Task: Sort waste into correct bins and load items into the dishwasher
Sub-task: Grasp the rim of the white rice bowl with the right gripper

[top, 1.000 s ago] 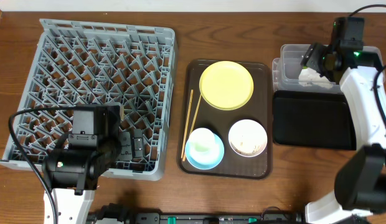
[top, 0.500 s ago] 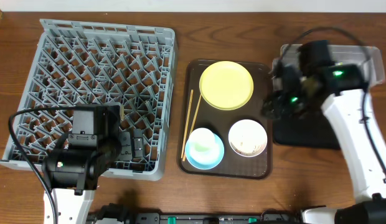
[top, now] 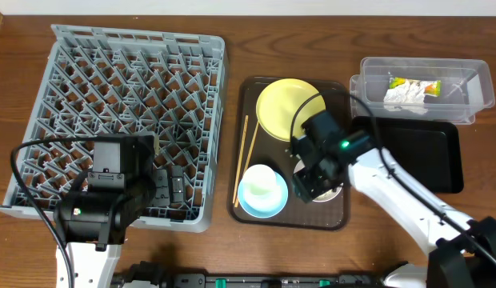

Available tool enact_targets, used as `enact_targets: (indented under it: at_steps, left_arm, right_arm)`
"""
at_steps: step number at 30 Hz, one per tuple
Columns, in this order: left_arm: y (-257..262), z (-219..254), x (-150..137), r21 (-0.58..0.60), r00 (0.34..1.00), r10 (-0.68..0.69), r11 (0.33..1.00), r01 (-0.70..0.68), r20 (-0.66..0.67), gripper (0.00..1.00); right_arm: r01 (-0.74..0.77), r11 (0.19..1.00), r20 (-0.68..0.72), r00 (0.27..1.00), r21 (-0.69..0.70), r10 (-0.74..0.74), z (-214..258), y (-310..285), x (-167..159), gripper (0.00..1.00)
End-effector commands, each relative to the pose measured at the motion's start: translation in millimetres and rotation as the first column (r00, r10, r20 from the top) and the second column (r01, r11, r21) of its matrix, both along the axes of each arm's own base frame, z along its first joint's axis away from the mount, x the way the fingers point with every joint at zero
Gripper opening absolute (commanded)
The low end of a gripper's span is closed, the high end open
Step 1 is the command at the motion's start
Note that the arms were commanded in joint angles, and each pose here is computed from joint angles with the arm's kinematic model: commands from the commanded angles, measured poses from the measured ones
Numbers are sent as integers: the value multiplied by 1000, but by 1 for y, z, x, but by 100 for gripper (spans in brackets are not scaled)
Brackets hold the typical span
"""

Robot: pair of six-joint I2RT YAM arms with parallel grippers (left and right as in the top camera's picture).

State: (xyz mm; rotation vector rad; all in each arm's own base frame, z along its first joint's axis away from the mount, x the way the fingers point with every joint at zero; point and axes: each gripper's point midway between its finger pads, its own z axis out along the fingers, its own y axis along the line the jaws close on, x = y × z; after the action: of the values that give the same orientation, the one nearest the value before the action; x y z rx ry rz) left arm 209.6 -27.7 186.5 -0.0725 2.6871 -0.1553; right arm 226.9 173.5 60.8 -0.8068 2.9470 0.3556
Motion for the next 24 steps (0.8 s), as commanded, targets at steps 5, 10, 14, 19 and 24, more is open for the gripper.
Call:
enact_targets:
  at_steps: [5,10,14,19,24]
  left_arm:
    - [-1,7,2,-7,1000,6,1000,-6,16,96]
    - [-1,7,2,-7,1000,6,1000,-6,16,96]
    - [-1,7,2,-7,1000,6,1000,-6,16,96]
    - [-1,7,2,-8,1000,6,1000,-6,16,96]
    - [-1,7,2,-7,1000,6,1000,-6,16,97]
  right_arm:
    - [25,999,44,999,-40,-24,-28,6,-9,48]
    - [27,999,39,999,-40,-25,-40,6,-17,40]
    - [57,998,38,998,-35,-55,-47,4,-19,29]
    - [59,998,42,997,-31,-57,-48,5,-18,15]
    - [70,998,68,995,-8,-70,-41,12,-9,6]
